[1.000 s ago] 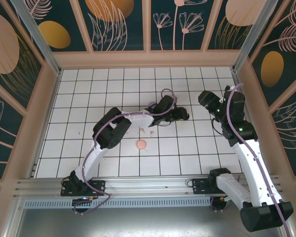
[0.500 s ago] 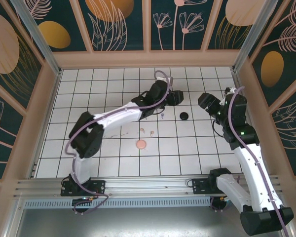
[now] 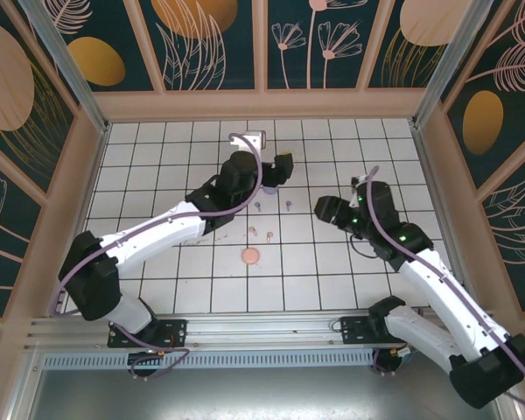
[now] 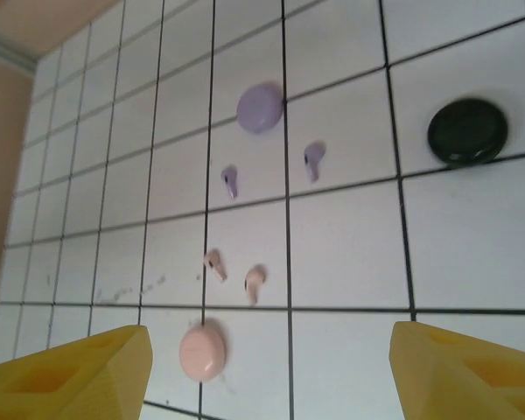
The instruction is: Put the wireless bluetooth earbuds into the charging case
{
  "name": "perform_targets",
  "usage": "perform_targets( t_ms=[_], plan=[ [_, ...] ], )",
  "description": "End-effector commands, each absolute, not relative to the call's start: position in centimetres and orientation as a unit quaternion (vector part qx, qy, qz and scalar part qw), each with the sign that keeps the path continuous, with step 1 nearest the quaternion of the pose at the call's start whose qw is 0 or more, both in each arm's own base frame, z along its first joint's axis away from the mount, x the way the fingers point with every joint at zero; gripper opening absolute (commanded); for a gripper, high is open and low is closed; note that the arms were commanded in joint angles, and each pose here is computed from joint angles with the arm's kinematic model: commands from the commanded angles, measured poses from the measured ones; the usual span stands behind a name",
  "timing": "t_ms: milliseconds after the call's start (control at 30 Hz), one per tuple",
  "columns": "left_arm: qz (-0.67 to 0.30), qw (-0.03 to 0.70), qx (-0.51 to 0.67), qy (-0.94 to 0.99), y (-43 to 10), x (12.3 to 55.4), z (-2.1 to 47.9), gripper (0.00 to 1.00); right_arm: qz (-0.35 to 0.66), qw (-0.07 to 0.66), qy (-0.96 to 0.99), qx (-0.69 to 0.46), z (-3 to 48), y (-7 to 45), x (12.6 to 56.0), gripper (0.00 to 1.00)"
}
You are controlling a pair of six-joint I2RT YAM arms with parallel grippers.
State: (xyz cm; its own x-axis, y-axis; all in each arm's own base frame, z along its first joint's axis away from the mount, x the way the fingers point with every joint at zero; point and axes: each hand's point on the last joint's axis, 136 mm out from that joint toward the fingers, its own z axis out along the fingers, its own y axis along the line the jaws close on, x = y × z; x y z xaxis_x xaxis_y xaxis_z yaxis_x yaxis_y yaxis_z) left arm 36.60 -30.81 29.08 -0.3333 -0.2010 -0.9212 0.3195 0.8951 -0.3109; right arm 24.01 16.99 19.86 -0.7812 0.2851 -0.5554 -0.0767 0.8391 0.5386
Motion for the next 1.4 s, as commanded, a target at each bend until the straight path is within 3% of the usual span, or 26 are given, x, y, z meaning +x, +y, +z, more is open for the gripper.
perform_targets(
  t_ms=[0, 600, 1033, 1367],
  plan=[
    [-0.173, 0.629, 0.013, 0.758, -26.9, 36.4, 31.3, 0.99, 0.258, 0.326, 0.906, 0.078, 18.6, 18.1, 23.7, 0.73],
    [-0.137, 0.655, -0.197, 0.716, -12.7, 34.9, 28.4, 0.99, 0.163, 0.248, 0.953, -0.059, 12.3, 29.3, 20.2, 0.81],
    [-0.123, 0.617, -0.207, 0.749, -9.2, 36.1, 25.5, 0.99, 0.046, 0.193, 0.97, -0.138, 6.3, 33.9, 20.3, 0.83],
    [-0.145, 0.594, -0.232, 0.756, -7.8, 36.5, 23.6, 0.99, 0.038, 0.167, 0.972, -0.16, 4.0, 35.1, 20.1, 0.8]
  ],
)
